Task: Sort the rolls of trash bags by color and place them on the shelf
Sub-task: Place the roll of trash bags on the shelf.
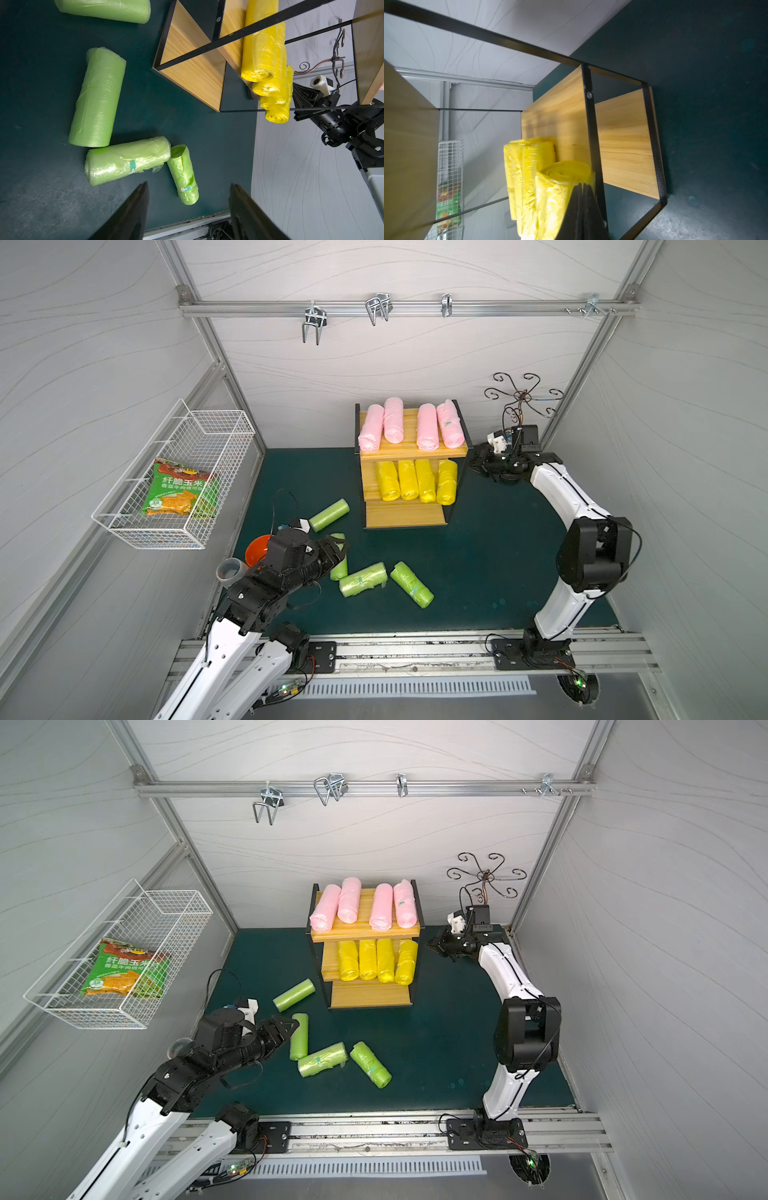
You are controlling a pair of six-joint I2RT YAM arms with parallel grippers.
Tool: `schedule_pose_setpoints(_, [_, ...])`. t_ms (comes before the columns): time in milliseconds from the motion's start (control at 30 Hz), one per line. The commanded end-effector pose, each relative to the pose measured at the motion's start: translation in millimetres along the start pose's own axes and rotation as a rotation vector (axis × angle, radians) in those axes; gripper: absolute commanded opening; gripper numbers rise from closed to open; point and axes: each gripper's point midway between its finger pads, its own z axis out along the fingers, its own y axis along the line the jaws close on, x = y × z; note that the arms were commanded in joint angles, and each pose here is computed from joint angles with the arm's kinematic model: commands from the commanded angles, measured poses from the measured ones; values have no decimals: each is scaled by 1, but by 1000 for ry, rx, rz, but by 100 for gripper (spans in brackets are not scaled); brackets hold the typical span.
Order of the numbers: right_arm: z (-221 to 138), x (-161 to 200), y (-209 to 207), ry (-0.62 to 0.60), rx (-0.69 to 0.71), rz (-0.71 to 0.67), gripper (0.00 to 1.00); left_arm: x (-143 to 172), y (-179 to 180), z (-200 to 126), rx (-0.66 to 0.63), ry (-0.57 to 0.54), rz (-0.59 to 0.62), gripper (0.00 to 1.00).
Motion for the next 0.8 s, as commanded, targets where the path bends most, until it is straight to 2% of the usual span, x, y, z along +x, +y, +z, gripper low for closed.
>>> schedule_pose_setpoints(0, [10,-3,12,26,-75,18,0,-4,-5,-1,18,-21,24,66])
schedule_pose_setpoints(400, [25,9,25,82,-99,8,0,-4,-3,1,11,-20,20,66])
schedule_pose_setpoints(767, [43,2,36,138,-176,45,0,-3,-2,0,6,-19,22,66])
